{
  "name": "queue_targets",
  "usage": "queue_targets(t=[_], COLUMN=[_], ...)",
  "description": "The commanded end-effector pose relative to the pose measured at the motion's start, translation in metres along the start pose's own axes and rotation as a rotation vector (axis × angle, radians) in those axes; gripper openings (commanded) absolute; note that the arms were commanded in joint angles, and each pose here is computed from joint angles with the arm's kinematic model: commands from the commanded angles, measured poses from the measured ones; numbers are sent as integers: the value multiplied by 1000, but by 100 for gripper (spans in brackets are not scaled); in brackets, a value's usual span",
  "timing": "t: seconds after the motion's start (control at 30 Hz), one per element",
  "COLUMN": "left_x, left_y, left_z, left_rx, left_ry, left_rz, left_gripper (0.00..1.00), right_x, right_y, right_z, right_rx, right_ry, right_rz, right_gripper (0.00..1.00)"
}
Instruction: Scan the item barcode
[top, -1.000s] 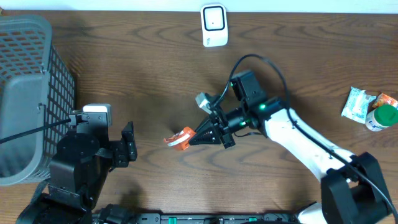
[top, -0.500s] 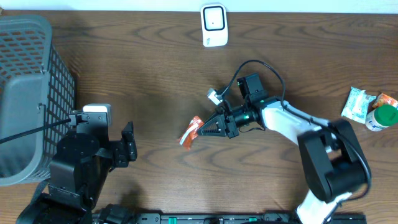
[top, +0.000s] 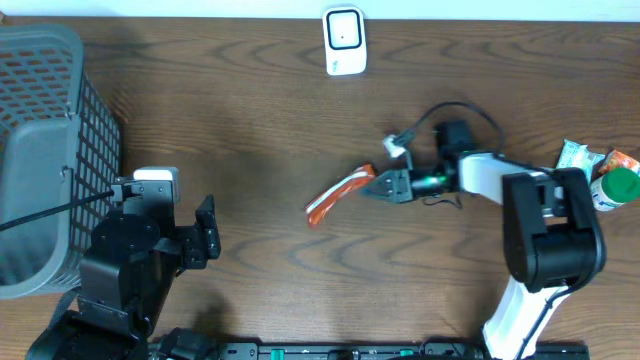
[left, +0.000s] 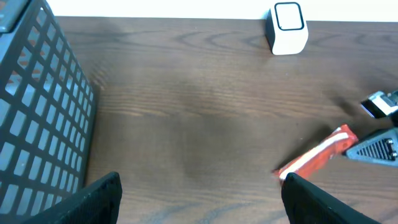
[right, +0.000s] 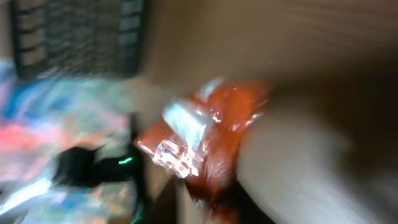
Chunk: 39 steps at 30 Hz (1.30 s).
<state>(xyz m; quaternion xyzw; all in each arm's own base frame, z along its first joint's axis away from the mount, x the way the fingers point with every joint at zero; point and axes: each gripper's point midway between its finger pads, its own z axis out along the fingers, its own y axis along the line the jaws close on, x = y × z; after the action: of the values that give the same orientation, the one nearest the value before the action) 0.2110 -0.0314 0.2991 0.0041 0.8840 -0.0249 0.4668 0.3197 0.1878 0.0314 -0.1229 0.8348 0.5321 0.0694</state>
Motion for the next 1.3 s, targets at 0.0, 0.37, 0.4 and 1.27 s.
queue_targets(t=[0.0,0.37,0.4,1.27], left_x=[-5,-5,-5,-5], left_y=[1,1,1,1], left_z=[-4,-4,-4,-4], left_rx=[-5,-5,-5,-5], left_ry=[-17,-17,-17,-17], left_rz=[-1,-1,-1,-1], left_gripper=[83,83,83,83], right_x=[4,-13,-15,-33], right_y=[-61,-9,5,-16], right_z=[-23,-51,-52,49], right_rx=[313,244,228,695], right_ry=[-10,-78,-82,-134], right_rz=[95,69,46,-37], right_gripper=[54,48,43,1])
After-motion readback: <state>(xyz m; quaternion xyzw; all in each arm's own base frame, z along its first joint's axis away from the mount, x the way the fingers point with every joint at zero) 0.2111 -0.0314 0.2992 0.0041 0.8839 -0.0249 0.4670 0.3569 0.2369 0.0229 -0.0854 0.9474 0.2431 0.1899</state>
